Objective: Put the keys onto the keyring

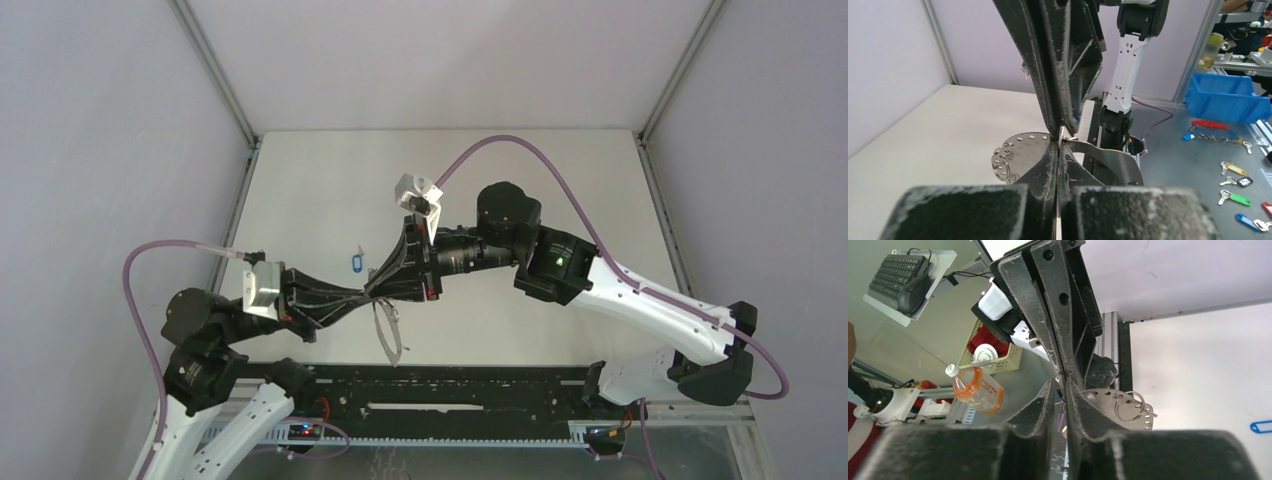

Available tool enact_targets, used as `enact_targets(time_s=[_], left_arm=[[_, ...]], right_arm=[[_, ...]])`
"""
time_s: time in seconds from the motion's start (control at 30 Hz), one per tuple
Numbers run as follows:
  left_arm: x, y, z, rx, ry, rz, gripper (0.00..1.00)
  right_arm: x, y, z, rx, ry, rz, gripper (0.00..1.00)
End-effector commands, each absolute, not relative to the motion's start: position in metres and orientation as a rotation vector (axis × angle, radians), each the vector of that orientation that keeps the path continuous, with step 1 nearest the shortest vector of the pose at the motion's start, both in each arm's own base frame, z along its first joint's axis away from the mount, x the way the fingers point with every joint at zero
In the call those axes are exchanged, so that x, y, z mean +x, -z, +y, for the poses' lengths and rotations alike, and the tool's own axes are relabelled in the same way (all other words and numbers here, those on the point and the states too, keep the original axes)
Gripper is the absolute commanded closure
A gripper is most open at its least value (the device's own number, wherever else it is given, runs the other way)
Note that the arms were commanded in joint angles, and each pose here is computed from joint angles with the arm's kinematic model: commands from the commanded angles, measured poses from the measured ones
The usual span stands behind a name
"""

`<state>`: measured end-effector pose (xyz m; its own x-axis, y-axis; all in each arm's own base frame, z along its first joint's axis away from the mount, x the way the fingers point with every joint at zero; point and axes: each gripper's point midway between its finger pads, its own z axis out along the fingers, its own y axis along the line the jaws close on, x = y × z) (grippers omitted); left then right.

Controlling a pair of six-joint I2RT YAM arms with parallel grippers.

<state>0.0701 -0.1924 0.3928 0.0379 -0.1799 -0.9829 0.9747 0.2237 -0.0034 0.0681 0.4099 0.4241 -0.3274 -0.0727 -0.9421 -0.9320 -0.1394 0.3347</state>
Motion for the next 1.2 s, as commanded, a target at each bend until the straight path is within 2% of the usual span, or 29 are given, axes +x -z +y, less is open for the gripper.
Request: enact_targets(time_s=[0.0, 0.03, 0.13, 0.3, 0.47, 1.17], left_arm=[[0.074, -0.406, -0.191, 0.898, 1.09, 1.12, 1.0], [0.075, -0.404, -0.192, 0.899, 1.088, 1.127, 1.0], [0.078, -0.395, -0.193, 0.919, 1.078, 1.166, 0.99], [0.079, -0.367, -0.193, 1.066, 1.0, 1.235, 0.82], [0.075, -0.351, -0.189, 1.163, 0.946, 1.247, 0.72], [0.063, -0.345, -0.196, 1.225, 1.058, 1.258, 0.75]], right_arm=[[0.063, -0.432, 0.411, -1.196, -1.556, 1.385, 0.94], [0.064, -0.431, 0.411, -1.196, -1.55, 1.394, 1.0], [0.07, -0.426, 0.411, -1.189, -1.497, 1.457, 1.0], [0.08, -0.399, 0.402, -1.24, -1.325, 1.632, 1.0], [0.079, -0.377, 0.393, -1.34, -1.173, 1.771, 1.0], [0.069, -0.375, 0.412, -1.491, -0.982, 1.841, 1.0]])
